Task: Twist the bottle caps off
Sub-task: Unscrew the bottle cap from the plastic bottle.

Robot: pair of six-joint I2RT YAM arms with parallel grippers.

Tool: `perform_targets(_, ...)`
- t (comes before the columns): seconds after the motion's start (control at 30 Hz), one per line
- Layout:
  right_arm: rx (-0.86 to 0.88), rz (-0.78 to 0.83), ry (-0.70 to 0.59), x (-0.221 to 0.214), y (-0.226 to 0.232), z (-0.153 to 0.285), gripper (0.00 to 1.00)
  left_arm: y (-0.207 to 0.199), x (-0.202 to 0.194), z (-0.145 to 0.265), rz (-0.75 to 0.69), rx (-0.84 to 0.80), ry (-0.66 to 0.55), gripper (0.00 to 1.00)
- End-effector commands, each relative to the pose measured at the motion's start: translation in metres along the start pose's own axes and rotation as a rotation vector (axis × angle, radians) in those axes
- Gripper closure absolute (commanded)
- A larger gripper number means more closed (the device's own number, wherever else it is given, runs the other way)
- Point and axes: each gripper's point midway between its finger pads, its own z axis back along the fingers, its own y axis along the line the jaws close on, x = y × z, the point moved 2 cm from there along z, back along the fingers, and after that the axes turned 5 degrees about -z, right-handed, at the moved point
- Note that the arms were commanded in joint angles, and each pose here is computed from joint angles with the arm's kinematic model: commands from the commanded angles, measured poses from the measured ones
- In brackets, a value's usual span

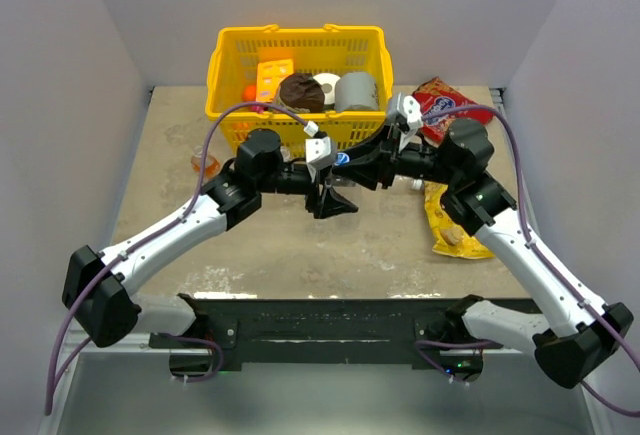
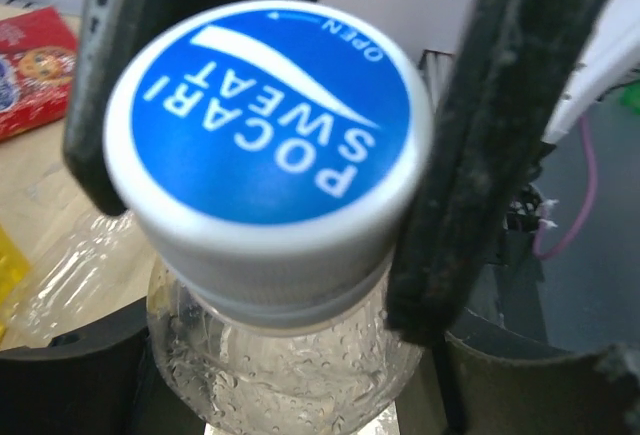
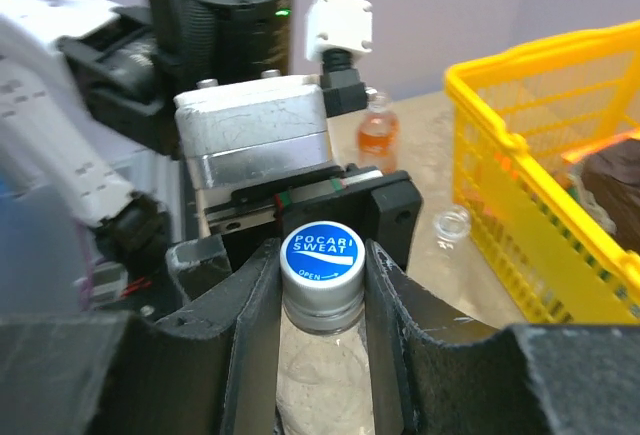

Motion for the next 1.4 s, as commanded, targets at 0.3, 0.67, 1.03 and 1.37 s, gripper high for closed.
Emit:
perform_targets(0.3, 0.610, 0.022, 0.088, 0.025, 0.074, 0.029, 1.00, -0.075, 0.025, 0.007, -0.080, -0.502, -0.110, 0.75)
perform_targets(0.67, 0.662, 0.080, 0.082, 0.051, 0.085, 0.038, 1.00, -0.077, 0.016, 0.001, -0.048, -0.535, -0.088, 0.75)
perform_targets(1.03, 0.319, 0.052, 0.019, 0.042, 0.051, 0.029, 0.29, -0.029, 0.025, -0.002, -0.079, -0.173, -0.090, 0.76)
perform_targets(1.37, -0.061, 0.042, -0.049, 0.038, 0.008, 0.034, 0.29, 0.007, 0.021, -0.001, -0.044, 0.077, -0.065, 0.76)
